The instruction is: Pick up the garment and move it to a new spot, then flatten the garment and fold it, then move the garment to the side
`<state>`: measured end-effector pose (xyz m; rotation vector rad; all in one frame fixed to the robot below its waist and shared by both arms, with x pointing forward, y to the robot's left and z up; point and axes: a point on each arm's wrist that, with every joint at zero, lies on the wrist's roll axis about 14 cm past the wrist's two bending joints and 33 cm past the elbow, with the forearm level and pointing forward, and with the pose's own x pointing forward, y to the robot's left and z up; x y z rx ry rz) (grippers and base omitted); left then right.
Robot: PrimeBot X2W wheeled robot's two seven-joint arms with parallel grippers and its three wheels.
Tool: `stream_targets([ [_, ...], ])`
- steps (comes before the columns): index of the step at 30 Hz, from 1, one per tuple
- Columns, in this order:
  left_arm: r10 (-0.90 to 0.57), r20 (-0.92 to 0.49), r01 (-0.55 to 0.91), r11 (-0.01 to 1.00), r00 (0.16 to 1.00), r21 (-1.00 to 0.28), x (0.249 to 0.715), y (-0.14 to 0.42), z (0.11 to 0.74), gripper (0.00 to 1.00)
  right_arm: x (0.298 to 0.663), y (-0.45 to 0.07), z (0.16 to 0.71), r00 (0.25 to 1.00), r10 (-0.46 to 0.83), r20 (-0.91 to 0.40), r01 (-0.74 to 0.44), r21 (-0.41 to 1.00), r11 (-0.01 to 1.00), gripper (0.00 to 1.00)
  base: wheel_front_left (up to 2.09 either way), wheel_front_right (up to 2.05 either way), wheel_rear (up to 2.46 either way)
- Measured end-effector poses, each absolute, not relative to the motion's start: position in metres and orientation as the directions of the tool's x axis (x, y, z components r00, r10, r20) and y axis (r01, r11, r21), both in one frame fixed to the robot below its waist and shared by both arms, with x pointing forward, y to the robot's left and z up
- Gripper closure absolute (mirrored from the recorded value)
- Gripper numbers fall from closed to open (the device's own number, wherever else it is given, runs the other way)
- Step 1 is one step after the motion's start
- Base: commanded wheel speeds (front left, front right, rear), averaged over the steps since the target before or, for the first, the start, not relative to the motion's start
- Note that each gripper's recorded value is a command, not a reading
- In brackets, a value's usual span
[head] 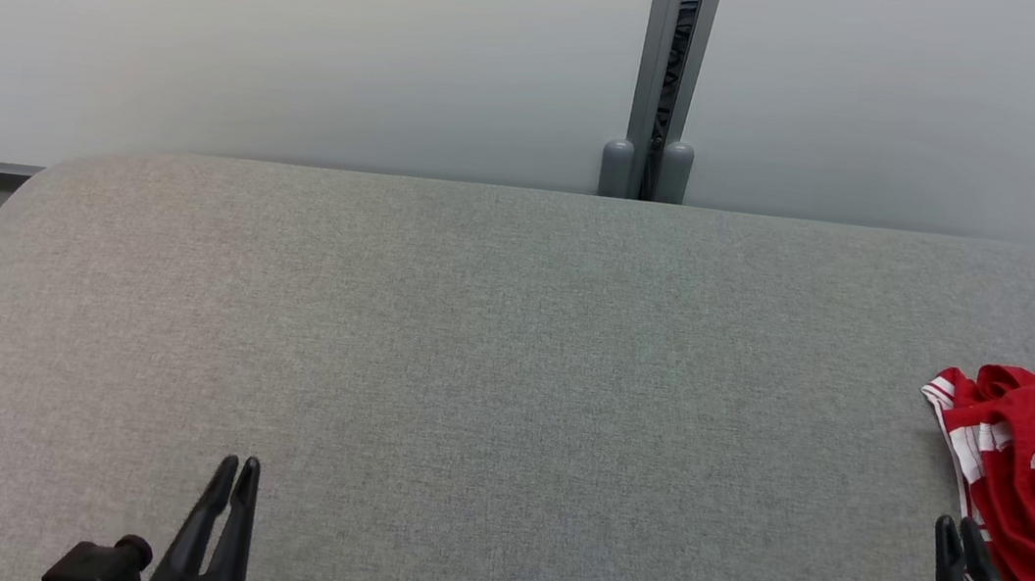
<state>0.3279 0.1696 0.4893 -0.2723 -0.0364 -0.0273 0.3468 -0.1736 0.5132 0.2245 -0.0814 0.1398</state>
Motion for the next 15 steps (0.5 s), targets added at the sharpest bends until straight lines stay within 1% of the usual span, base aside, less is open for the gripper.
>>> stream_targets([
  [2,-0.021,0.007,0.022,0.961,1.000,-0.274,0.324,0.169,0.479,1.00,0.343,-0.172,0.504,0.990,0.126,0.068,-0.138,0.232,0.963,1.00,0.00,0.00,0.00],
  [8,0.010,-0.046,-0.026,0.931,0.999,-0.365,0.324,0.178,0.470,1.00,0.343,-0.171,0.501,0.992,0.108,0.060,-0.122,0.334,0.935,1.00,0.00,0.00,0.00],
  [9,0.010,-0.046,-0.026,0.931,0.999,-0.365,0.324,0.178,0.470,1.00,0.343,-0.171,0.501,0.992,0.108,0.060,-0.122,0.334,0.935,1.00,0.00,0.00,0.00],
  [15,0.038,-0.078,-0.070,0.883,0.996,-0.465,0.329,0.188,0.468,1.00,0.346,-0.172,0.499,0.995,0.084,0.048,-0.096,0.443,0.891,1.00,0.00,0.00,0.00],
])
